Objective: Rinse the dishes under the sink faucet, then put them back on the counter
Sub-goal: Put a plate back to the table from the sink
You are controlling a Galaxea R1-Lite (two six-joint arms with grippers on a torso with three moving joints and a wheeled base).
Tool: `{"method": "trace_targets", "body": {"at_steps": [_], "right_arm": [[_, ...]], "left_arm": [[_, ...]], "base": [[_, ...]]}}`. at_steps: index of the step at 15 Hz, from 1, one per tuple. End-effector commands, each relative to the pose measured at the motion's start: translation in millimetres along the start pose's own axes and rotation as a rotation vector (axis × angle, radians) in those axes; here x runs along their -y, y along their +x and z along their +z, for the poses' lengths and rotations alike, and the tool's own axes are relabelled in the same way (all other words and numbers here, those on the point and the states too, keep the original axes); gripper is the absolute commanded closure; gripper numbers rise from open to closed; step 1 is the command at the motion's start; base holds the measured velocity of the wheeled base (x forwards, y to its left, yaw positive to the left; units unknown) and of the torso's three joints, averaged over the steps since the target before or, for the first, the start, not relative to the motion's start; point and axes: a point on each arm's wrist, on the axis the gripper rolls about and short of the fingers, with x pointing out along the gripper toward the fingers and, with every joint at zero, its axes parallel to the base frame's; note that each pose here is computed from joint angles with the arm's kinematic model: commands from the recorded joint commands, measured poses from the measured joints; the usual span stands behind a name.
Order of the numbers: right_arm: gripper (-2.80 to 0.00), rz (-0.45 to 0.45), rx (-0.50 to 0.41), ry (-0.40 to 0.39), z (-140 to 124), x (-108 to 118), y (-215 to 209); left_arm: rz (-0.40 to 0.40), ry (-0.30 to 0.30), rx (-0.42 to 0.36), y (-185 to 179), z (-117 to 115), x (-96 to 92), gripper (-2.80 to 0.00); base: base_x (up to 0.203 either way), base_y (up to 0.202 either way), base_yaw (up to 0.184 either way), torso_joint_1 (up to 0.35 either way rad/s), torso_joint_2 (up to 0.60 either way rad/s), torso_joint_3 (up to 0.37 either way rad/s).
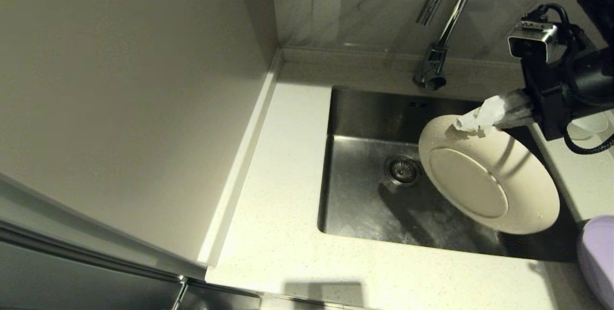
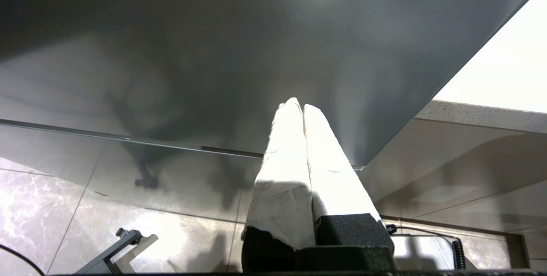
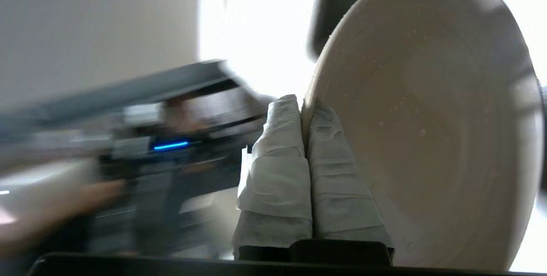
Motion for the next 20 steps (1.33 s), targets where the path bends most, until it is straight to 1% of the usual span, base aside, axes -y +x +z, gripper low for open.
{"method": "trace_targets", "body": {"at_steps": [1, 2, 3, 5, 8, 10, 11, 12, 14, 16, 18, 20], "right_arm": [[0.00, -0.189, 0.036, -0.240, 0, 3, -3], [0.00, -0.273, 0.042, -0.336, 1, 6, -5], [0.00, -0.317, 0.063, -0.376, 3, 13, -11], [0.00, -0.373, 0.082, -0.465, 5, 25, -20], [0.00, -0.426, 0.137, -0.524, 11, 35, -29], [0.00, -0.451, 0.147, -0.573, 5, 37, -37], [0.00, -0.447, 0.151, -0.584, -3, 33, -42], [0.00, -0.417, 0.155, -0.591, -12, 29, -47], [0.00, -0.290, 0.172, -0.610, -35, 17, -58], [0.00, -0.215, 0.149, -0.628, -66, 12, -62], [0.00, -0.172, 0.096, -0.694, -97, 14, -59], [0.00, -0.129, 0.072, -0.802, -127, 9, -60]], "left_arm": [[0.000, -0.001, 0.002, 0, 0, 0.0, 0.00], [0.000, -0.001, 0.002, 0, 0, 0.0, 0.00], [0.000, -0.001, 0.002, 0, 0, 0.0, 0.00], [0.000, -0.001, 0.002, 0, 0, 0.0, 0.00], [0.000, -0.001, 0.002, 0, 0, 0.0, 0.00], [0.000, -0.001, 0.002, 0, 0, 0.0, 0.00], [0.000, -0.001, 0.002, 0, 0, 0.0, 0.00], [0.000, -0.001, 0.002, 0, 0, 0.0, 0.00], [0.000, -0.001, 0.002, 0, 0, 0.0, 0.00], [0.000, -0.001, 0.002, 0, 0, 0.0, 0.00], [0.000, -0.001, 0.002, 0, 0, 0.0, 0.00], [0.000, -0.001, 0.002, 0, 0, 0.0, 0.00]], "base": [[0.000, 0.000, 0.000, 0.000, 0.00, 0.000], [0.000, 0.000, 0.000, 0.000, 0.00, 0.000], [0.000, 0.000, 0.000, 0.000, 0.00, 0.000], [0.000, 0.000, 0.000, 0.000, 0.00, 0.000], [0.000, 0.000, 0.000, 0.000, 0.00, 0.000], [0.000, 0.000, 0.000, 0.000, 0.00, 0.000], [0.000, 0.000, 0.000, 0.000, 0.00, 0.000], [0.000, 0.000, 0.000, 0.000, 0.00, 0.000], [0.000, 0.000, 0.000, 0.000, 0.00, 0.000], [0.000, 0.000, 0.000, 0.000, 0.00, 0.000], [0.000, 0.000, 0.000, 0.000, 0.00, 0.000], [0.000, 0.000, 0.000, 0.000, 0.00, 0.000]]}}
